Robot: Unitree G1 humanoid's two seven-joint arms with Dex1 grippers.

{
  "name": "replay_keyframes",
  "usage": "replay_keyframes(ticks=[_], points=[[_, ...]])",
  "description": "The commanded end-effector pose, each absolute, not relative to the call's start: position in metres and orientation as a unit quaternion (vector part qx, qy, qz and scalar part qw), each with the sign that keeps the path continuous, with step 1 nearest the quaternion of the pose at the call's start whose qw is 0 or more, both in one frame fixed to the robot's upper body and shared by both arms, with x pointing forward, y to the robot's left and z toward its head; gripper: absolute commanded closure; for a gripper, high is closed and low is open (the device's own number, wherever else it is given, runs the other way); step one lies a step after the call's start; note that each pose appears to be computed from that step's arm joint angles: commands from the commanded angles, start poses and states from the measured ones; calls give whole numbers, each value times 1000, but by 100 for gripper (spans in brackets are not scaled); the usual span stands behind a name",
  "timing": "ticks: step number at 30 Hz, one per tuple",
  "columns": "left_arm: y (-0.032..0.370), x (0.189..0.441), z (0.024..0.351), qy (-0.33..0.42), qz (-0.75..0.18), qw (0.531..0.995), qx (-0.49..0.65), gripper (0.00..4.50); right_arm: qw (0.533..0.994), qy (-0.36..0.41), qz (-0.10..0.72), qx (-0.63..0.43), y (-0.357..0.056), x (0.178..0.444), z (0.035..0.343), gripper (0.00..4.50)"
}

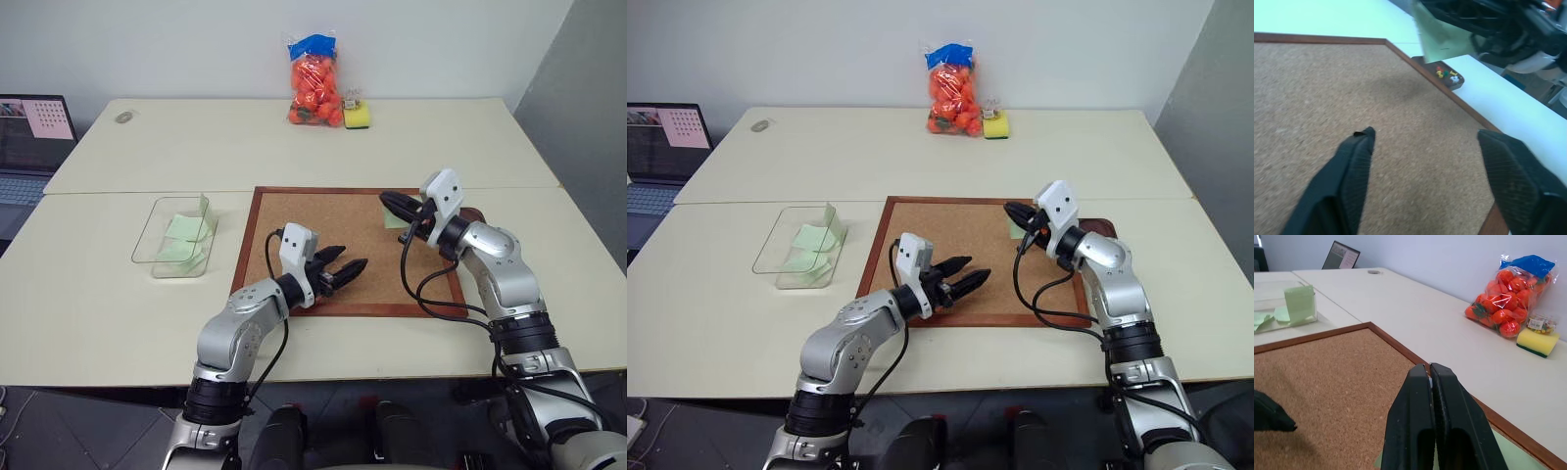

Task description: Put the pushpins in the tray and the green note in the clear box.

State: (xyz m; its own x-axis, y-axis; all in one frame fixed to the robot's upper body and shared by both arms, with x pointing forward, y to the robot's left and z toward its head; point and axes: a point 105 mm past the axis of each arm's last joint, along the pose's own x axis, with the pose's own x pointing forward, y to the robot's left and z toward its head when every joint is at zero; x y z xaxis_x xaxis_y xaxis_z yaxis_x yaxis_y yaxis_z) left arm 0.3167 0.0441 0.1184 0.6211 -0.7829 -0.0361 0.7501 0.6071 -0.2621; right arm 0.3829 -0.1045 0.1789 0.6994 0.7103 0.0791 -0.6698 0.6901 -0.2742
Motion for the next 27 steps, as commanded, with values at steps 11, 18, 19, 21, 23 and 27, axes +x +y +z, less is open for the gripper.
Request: replay_keyframes(ticks=[11, 18, 19, 21, 23, 27], points=[[28, 335, 159, -17, -422, 892, -163, 4, 901, -88, 424, 8, -85, 347, 201, 450], [32, 334, 166, -18, -431, 879, -202, 50, 892, -73, 444, 34, -83, 335, 202, 450], [32, 334, 166, -18, -433, 878, -205, 71, 892, -72, 446, 36, -83, 335, 202, 450], [31, 333, 166, -16, -437, 875, -209, 128, 891, -69, 446, 38, -83, 334, 201, 450], [28, 329, 166, -11, -448, 867, -219, 169, 891, -69, 446, 40, -82, 333, 201, 450], [22, 323, 167, -4, -466, 853, -236, 252, 890, -68, 448, 43, -82, 333, 202, 450]])
